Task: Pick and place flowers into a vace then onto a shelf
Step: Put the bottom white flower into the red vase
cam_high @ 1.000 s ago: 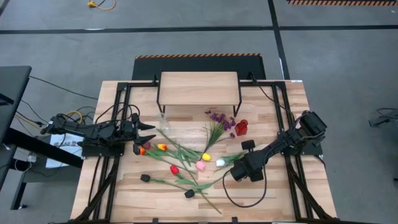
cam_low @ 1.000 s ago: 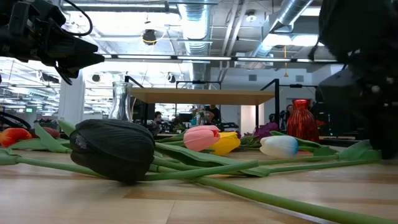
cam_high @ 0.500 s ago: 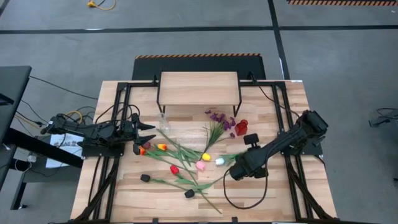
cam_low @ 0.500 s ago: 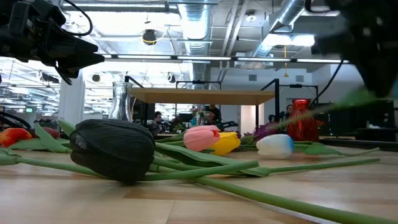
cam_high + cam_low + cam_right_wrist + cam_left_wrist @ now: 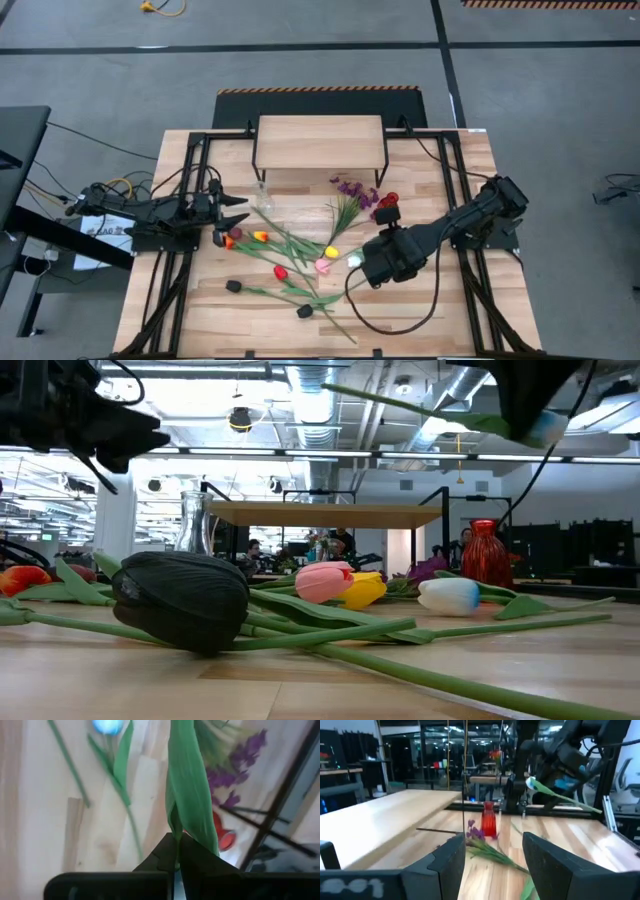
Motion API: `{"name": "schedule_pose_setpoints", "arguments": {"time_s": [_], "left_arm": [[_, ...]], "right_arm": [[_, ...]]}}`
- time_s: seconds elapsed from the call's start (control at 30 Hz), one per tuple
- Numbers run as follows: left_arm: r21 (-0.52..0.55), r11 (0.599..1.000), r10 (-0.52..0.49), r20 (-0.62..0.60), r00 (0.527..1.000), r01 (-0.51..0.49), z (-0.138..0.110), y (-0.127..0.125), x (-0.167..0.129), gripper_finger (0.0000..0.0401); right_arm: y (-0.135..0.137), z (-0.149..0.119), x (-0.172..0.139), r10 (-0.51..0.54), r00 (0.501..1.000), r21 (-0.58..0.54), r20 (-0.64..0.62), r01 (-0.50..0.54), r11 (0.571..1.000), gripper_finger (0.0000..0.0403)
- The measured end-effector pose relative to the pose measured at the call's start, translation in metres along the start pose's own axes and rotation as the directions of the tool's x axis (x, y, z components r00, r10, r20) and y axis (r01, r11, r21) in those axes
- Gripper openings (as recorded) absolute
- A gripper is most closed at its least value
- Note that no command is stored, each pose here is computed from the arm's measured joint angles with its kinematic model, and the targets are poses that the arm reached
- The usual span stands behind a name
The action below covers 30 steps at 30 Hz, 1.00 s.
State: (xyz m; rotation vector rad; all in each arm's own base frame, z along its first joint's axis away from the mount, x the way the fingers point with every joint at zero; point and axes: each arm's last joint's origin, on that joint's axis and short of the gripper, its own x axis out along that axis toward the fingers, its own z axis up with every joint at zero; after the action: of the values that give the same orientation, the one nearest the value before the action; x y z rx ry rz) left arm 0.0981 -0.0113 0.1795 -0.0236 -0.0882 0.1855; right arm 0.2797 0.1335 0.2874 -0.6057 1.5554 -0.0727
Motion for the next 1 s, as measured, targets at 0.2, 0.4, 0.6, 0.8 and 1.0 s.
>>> {"name": "schedule_pose_setpoints", "arguments": {"time_s": [0.2, 0.4, 0.6, 0.8, 1.0], "left_arm": [[-0.080, 0.997, 0.015, 0.154, 0.988, -0.002, 0.016, 0.001, -0.001, 0.0187], [-0.196, 0.980, 0.030, 0.296, 0.955, 0.030, 0.031, 0.003, -0.005, 0.0187], [-0.223, 0.951, 0.279, 0.311, 0.908, -0.216, 0.037, 0.011, -0.008, 0.0187], [-0.439, 0.789, 0.562, 0.233, 0.794, -0.430, 0.037, 0.019, -0.012, 0.0187], [-0.490, 0.748, 0.597, 0.204, 0.776, -0.447, 0.034, 0.020, -0.012, 0.0187]], "right_arm": [[-0.019, 0.003, 0.003, -0.078, 0.997, -0.049, 0.004, 0.078, 0.996, 0.0005], [-0.042, 0.004, 0.010, -0.198, 0.980, -0.091, -0.020, 0.196, 0.976, 0.0007], [-0.062, 0.003, 0.016, -0.330, 0.943, -0.107, -0.049, 0.323, 0.940, 0.0008], [-0.072, 0.002, 0.018, -0.442, 0.894, -0.119, -0.065, 0.433, 0.893, 0.0008], [-0.074, 0.003, 0.018, -0.475, 0.878, -0.073, -0.061, 0.470, 0.879, 0.0008]]}}
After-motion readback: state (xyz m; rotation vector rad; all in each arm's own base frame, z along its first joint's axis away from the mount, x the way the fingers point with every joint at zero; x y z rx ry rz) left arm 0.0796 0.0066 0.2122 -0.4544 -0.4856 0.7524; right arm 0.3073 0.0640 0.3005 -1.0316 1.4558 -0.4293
